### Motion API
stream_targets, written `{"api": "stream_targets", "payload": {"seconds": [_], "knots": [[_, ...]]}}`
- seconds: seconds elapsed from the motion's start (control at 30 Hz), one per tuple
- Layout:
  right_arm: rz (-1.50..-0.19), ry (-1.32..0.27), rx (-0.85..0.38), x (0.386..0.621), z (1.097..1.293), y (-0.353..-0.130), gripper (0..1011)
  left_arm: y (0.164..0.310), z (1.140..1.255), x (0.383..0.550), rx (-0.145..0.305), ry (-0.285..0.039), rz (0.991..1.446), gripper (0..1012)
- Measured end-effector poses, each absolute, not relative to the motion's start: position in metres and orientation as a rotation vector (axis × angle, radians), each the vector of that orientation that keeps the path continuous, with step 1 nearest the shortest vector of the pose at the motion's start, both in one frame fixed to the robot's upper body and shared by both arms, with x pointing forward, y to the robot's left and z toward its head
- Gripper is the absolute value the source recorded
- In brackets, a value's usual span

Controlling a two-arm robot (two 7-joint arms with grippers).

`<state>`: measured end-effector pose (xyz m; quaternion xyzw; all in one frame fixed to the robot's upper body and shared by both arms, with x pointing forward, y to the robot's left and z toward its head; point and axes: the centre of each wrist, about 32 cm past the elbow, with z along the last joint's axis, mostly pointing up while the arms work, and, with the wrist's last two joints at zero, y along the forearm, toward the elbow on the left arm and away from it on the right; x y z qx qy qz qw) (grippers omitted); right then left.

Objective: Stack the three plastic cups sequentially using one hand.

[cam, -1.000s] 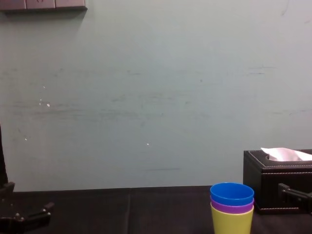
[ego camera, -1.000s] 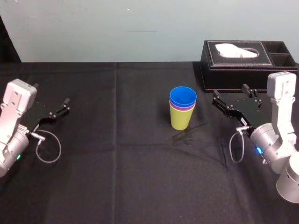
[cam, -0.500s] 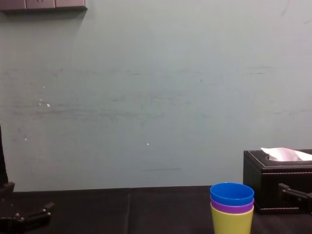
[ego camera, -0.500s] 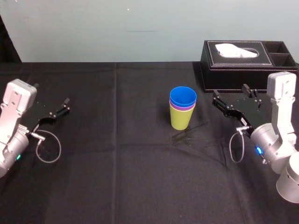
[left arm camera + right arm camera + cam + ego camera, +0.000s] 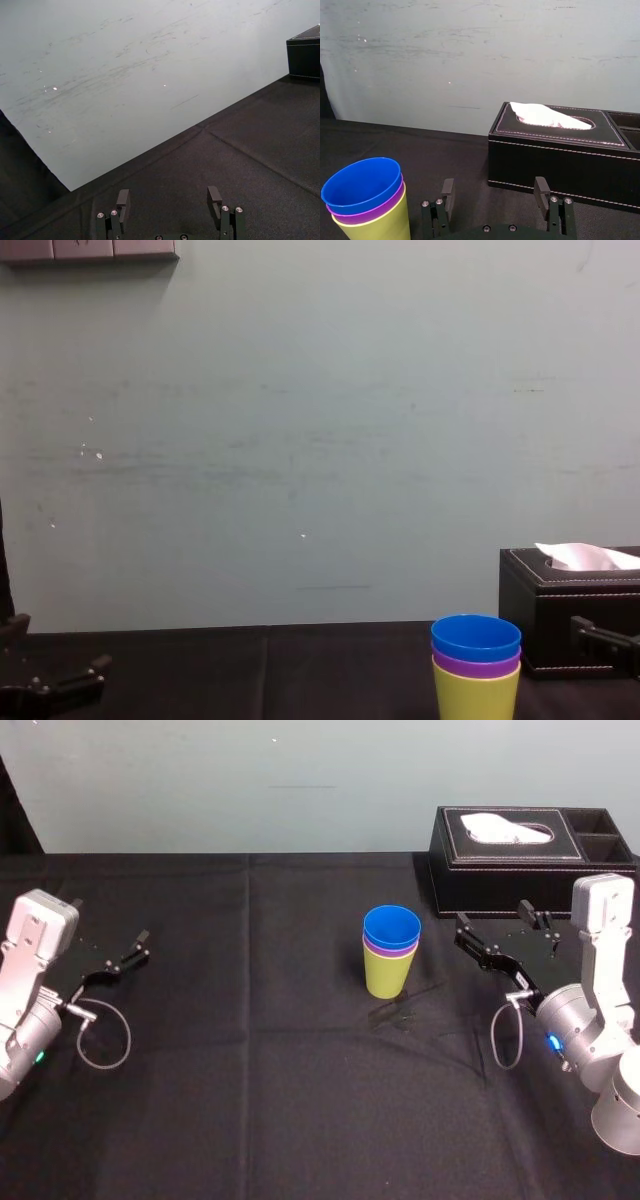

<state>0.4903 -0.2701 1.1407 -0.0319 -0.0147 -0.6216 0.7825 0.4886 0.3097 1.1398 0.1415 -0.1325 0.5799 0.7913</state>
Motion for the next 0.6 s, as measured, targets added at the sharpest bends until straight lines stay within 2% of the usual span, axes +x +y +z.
{"api": "stream_targets", "payload": {"seconds": [0.6], "knots": [[-1.342, -0.032, -0.069, 0.4903, 1.1407, -0.2701, 1000, 0.3097, 1.1398, 0.4886, 0.305, -0.285, 1.248, 1012]]}}
